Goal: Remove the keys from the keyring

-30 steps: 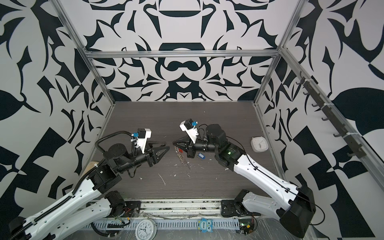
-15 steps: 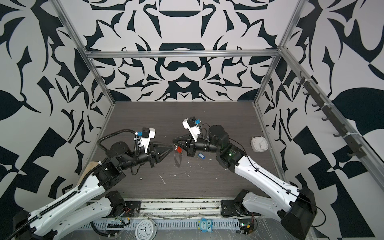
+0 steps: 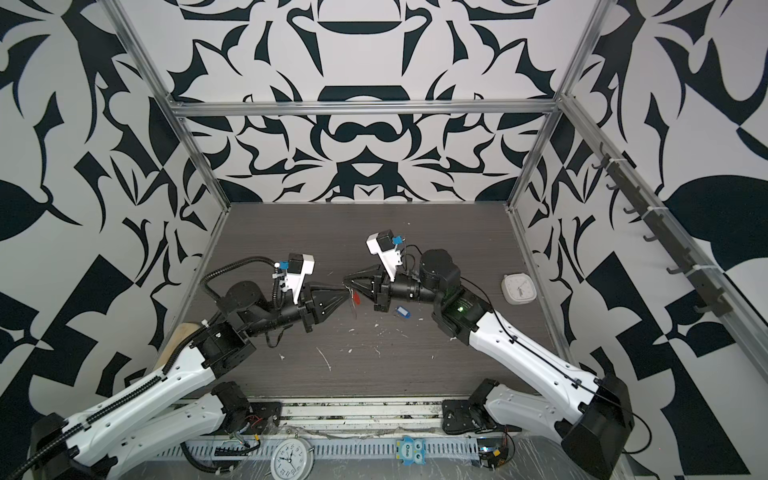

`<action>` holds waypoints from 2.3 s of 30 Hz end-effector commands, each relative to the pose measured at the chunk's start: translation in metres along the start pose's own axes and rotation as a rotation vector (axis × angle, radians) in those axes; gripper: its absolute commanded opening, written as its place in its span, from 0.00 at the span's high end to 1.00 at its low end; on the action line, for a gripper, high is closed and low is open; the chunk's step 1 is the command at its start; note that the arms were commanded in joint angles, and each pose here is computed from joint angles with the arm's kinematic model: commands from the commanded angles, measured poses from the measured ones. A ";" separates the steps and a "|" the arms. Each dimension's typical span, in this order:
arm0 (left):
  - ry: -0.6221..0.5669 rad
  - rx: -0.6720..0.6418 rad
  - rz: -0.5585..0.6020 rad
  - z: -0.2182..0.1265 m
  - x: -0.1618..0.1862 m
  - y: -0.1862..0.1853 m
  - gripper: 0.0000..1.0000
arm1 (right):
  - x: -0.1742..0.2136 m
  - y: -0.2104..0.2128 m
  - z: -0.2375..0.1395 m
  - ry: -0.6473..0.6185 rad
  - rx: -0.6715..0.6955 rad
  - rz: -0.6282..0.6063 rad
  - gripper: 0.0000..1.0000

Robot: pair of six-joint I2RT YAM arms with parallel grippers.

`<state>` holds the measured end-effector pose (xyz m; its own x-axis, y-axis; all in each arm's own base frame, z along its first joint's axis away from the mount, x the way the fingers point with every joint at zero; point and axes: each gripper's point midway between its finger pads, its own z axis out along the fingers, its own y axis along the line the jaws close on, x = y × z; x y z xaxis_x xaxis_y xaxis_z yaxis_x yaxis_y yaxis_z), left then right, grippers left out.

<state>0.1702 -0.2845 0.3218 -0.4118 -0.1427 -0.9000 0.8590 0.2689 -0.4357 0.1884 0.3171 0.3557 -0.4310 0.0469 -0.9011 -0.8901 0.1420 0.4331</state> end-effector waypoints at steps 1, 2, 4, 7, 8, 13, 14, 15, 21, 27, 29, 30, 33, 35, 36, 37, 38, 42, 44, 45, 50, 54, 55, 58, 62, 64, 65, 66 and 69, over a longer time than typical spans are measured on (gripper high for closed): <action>-0.076 0.027 0.051 -0.006 -0.027 -0.014 0.77 | -0.020 0.020 -0.004 -0.059 -0.067 -0.050 1.00; -0.081 0.031 0.055 -0.007 -0.029 -0.015 0.77 | -0.019 0.019 -0.004 -0.058 -0.067 -0.047 1.00; -0.083 0.042 0.061 -0.007 -0.030 -0.018 0.77 | -0.019 0.019 -0.003 -0.058 -0.071 -0.041 1.00; -0.087 0.055 0.066 -0.007 -0.033 -0.021 0.77 | -0.018 0.019 -0.001 -0.056 -0.076 -0.039 1.00; -0.087 0.053 0.067 -0.006 -0.033 -0.021 0.77 | -0.018 0.020 -0.001 -0.055 -0.078 -0.040 1.00; -0.100 0.064 0.078 -0.006 -0.037 -0.023 0.77 | -0.017 0.021 0.002 -0.051 -0.081 -0.037 1.00; -0.102 0.068 0.081 -0.006 -0.039 -0.024 0.77 | -0.017 0.021 0.002 -0.051 -0.081 -0.036 1.00; -0.101 0.071 0.082 -0.005 -0.038 -0.024 0.78 | -0.017 0.021 0.003 -0.051 -0.082 -0.035 1.00; -0.087 0.080 0.066 0.000 -0.035 -0.022 0.87 | -0.018 0.021 0.006 -0.058 -0.080 -0.033 1.00; -0.105 0.079 0.064 -0.003 -0.038 -0.022 1.00 | -0.020 0.023 0.009 -0.067 -0.085 -0.025 1.00; -0.115 0.081 0.067 -0.004 -0.040 -0.024 1.00 | -0.021 0.024 0.011 -0.066 -0.091 -0.025 1.00; -0.122 0.083 0.071 -0.006 -0.041 -0.025 1.00 | -0.019 0.024 0.011 -0.062 -0.092 -0.022 1.00; -0.147 0.069 0.073 -0.010 -0.044 -0.024 1.00 | -0.019 0.026 0.012 -0.061 -0.098 -0.020 1.00; -0.154 0.053 0.071 -0.012 -0.043 -0.022 1.00 | -0.022 0.027 0.011 -0.064 -0.098 -0.018 1.00; -0.155 0.047 0.071 -0.013 -0.043 -0.021 1.00 | -0.023 0.027 0.011 -0.065 -0.092 -0.017 1.00; -0.158 0.041 0.072 -0.014 -0.043 -0.021 1.00 | -0.023 0.027 0.010 -0.065 -0.088 -0.018 0.95; -0.159 0.036 0.071 -0.015 -0.043 -0.020 1.00 | -0.024 0.027 0.010 -0.065 -0.087 -0.019 0.92; -0.171 0.037 0.073 -0.020 -0.043 -0.022 1.00 | -0.027 0.030 0.007 -0.068 -0.077 -0.028 0.79; -0.174 0.039 0.075 -0.021 -0.044 -0.023 1.00 | -0.028 0.030 0.005 -0.070 -0.069 -0.031 0.79; -0.174 0.039 0.075 -0.021 -0.044 -0.023 1.00 | -0.028 0.029 0.005 -0.072 -0.061 -0.028 0.79; -0.179 0.023 0.072 -0.023 -0.044 -0.021 1.00 | -0.030 0.028 -0.003 -0.085 -0.020 -0.027 0.70; -0.179 0.018 0.070 -0.025 -0.044 -0.021 1.00 | -0.032 0.030 -0.014 -0.104 0.016 -0.047 0.70; -0.179 0.018 0.070 -0.026 -0.044 -0.022 1.00 | -0.032 0.031 -0.017 -0.114 0.022 -0.053 0.69; -0.175 0.015 0.068 -0.026 -0.043 -0.021 1.00 | -0.033 0.034 -0.022 -0.127 0.023 -0.059 0.67; -0.175 0.021 0.066 -0.027 -0.043 -0.023 1.00 | -0.033 0.039 -0.017 -0.116 -0.024 -0.048 0.67; -0.173 0.022 0.064 -0.027 -0.042 -0.023 1.00 | -0.033 0.042 -0.014 -0.107 -0.052 -0.044 0.67; -0.175 0.024 0.065 -0.027 -0.043 -0.024 1.00 | -0.034 0.043 -0.012 -0.105 -0.066 -0.044 0.67; -0.172 0.025 0.064 -0.027 -0.042 -0.023 1.00 | -0.035 0.044 -0.011 -0.103 -0.078 -0.043 0.68; -0.172 0.023 0.061 -0.026 -0.042 -0.022 1.00 | -0.037 0.047 -0.007 -0.100 -0.107 -0.041 0.71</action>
<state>0.1622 -0.2610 0.3701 -0.3110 -0.2790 -0.9085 0.8841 0.2659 -0.3843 0.1728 0.3157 0.3767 -0.4330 0.0904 -0.8968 -0.8890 0.1215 0.4415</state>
